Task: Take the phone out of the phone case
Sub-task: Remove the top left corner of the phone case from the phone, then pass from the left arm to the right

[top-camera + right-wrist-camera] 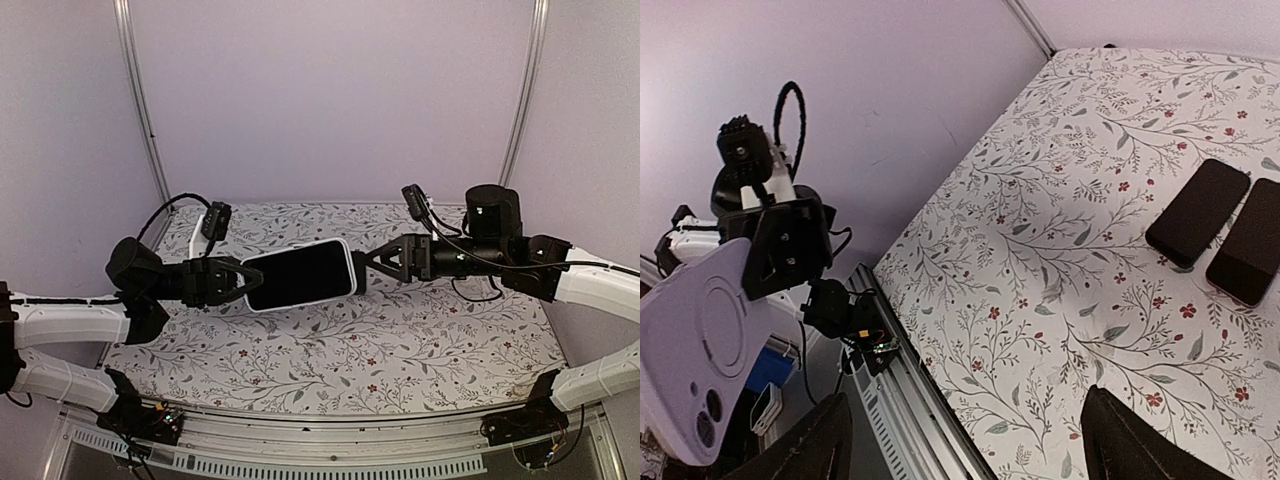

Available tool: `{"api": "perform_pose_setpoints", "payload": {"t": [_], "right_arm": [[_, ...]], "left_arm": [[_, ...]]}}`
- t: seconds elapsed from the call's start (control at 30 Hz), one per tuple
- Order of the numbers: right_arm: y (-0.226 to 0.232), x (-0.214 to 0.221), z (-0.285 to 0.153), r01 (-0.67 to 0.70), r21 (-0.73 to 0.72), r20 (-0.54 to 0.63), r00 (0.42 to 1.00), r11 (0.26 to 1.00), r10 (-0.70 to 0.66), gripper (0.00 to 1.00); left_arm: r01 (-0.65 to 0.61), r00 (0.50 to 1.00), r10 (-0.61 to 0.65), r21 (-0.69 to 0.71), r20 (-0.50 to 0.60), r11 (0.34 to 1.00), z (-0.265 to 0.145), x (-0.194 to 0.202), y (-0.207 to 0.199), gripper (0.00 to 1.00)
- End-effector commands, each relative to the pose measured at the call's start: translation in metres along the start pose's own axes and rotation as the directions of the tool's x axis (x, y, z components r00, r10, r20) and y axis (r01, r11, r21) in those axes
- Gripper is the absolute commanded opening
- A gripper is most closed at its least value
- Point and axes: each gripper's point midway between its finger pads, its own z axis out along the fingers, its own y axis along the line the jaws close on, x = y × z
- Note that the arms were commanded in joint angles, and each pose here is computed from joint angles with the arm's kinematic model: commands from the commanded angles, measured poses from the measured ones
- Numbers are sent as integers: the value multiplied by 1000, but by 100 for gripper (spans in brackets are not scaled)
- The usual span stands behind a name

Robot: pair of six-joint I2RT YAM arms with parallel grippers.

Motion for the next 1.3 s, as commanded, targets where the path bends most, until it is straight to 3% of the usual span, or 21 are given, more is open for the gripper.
{"api": "perform_pose_setpoints", "payload": {"t": [0.0,0.5,1.27], "right_arm": [[34,2,-14,83,-173,21,997,981,-81,82],[68,7,-28,136,-309,55,991,941,-125,84],[67,7,-17,106,-311,41,994,944,-98,84]], "left_arm": [[-63,998,62,42,19,997,1,-18,-9,0],[20,1000,-21,66,11,998,0,-15,17,0],[56,998,-57,69,14,996,1,-11,28,0]]}}
